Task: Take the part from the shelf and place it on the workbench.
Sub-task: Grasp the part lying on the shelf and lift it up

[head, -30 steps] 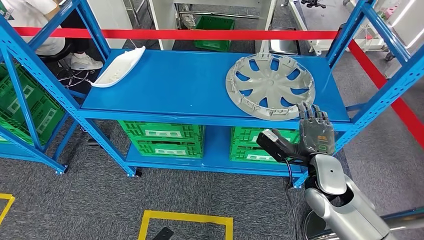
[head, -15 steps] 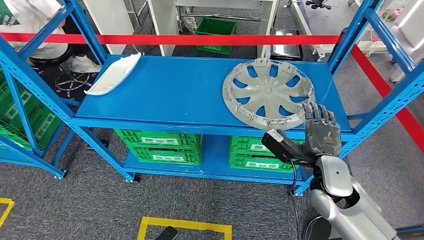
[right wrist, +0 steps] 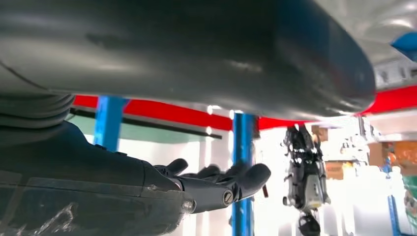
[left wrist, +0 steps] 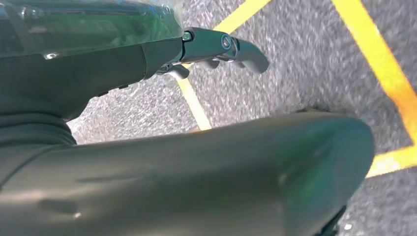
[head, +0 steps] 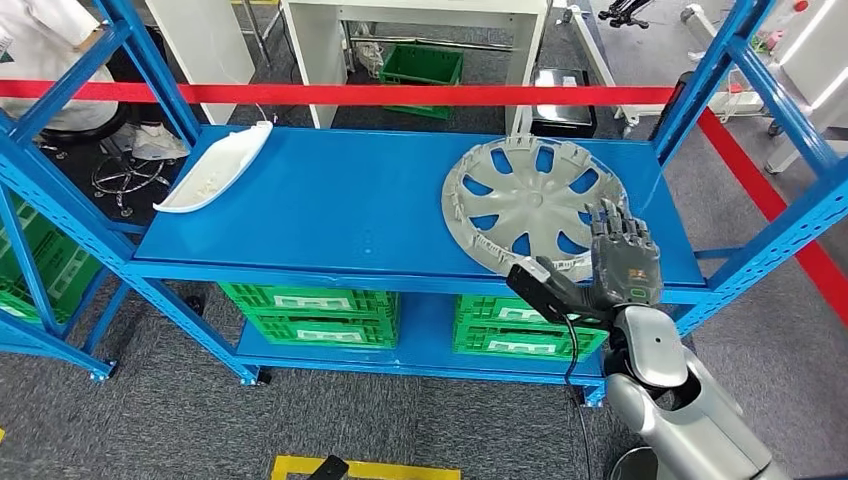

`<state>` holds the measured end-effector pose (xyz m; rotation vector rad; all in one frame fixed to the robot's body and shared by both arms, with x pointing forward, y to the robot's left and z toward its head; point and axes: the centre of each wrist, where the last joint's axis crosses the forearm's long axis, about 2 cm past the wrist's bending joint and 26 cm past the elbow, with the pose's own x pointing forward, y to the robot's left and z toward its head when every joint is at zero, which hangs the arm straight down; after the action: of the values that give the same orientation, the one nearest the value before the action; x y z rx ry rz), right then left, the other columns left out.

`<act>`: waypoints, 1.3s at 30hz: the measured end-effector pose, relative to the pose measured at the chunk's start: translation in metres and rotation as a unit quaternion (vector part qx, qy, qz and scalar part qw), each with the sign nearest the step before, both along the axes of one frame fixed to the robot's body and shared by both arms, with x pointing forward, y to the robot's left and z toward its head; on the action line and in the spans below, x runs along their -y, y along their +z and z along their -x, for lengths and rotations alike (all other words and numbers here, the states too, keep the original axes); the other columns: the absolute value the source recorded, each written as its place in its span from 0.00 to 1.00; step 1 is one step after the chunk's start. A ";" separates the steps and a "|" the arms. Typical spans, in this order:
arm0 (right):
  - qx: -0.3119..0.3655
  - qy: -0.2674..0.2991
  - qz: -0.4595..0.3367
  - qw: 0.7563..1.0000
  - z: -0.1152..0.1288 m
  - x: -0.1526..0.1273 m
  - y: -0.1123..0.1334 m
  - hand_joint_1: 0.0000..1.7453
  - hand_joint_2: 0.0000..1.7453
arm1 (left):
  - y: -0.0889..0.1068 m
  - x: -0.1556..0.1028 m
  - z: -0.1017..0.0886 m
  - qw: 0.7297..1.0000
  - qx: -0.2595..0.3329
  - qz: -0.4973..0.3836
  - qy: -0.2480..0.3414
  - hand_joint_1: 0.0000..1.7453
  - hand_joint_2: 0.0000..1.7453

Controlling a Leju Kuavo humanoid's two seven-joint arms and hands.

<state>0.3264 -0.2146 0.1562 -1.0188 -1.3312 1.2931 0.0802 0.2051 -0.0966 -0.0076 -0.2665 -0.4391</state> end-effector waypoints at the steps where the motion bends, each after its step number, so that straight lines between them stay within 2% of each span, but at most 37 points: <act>1: 0.002 0.000 0.000 1.000 -0.001 0.000 0.001 0.00 0.00 | 0.000 0.000 -0.001 1.000 0.001 0.000 0.000 0.00 0.00; 39: -0.023 0.022 -0.057 0.998 -0.004 -0.013 -0.010 0.00 0.00 | 0.001 0.000 -0.003 1.000 0.010 0.017 0.015 0.00 0.00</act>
<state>0.3305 -0.2020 0.1464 -0.8791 -1.3834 1.2511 0.0833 0.2051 -0.0961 -0.0321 -0.2935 -0.4056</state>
